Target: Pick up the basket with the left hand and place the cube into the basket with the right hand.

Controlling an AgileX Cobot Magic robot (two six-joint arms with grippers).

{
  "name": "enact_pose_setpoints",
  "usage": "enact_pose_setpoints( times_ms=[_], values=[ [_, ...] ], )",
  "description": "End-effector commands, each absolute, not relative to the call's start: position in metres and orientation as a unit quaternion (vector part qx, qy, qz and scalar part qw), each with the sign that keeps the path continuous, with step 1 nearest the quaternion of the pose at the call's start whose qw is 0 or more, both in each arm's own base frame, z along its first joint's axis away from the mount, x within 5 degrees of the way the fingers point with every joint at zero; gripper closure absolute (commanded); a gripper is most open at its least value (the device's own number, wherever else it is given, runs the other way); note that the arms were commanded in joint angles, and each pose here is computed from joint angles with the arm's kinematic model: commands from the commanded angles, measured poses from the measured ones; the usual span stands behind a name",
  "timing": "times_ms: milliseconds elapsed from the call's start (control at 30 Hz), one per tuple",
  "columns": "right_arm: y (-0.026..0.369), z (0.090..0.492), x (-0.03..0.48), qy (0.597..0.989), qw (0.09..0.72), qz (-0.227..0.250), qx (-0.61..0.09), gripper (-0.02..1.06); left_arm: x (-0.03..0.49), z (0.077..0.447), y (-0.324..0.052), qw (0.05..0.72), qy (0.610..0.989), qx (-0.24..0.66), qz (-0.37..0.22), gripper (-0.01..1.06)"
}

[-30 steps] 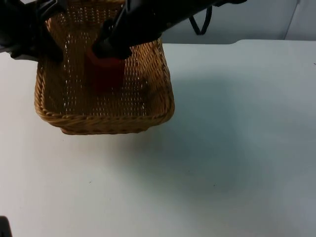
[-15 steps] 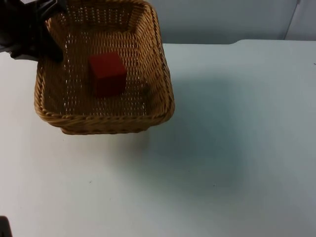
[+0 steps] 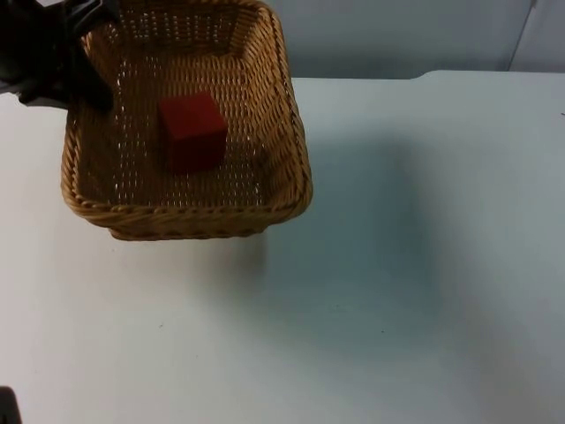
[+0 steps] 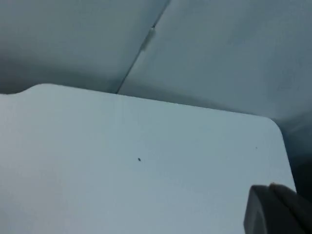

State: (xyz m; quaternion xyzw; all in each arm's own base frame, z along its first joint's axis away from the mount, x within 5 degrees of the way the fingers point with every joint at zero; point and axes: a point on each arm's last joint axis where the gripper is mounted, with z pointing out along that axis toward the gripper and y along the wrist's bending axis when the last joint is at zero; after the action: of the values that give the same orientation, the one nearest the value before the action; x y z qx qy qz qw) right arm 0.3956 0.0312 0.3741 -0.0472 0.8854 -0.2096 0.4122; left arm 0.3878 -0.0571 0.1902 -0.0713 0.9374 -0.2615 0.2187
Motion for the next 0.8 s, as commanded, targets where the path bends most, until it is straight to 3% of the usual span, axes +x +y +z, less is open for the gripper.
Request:
enact_pose_setpoints(
  times_ms=[0, 167, 400, 767],
  values=[
    [0.023, 0.387, 0.388, 0.877, 0.430, -0.211, -0.032, 1.04, 0.389, 0.200, -0.058, 0.231, 0.930, -0.083, -0.273, 1.05],
    [0.021, 0.401, 0.378, 0.870, 0.446, -0.210, -0.027, 1.04, 0.389, 0.200, -0.058, 0.231, 0.930, -0.083, -0.273, 1.05],
    [0.015, 0.401, 0.370, 0.878, 0.414, -0.239, -0.015, 1.04, 0.390, 0.200, -0.057, 0.233, 0.930, -0.084, -0.272, 1.05],
    [0.015, 0.402, 0.370, 0.878, 0.415, -0.237, -0.014, 1.04, 0.388, 0.197, -0.059, 0.221, 0.933, -0.070, -0.277, 1.05]
  ],
)
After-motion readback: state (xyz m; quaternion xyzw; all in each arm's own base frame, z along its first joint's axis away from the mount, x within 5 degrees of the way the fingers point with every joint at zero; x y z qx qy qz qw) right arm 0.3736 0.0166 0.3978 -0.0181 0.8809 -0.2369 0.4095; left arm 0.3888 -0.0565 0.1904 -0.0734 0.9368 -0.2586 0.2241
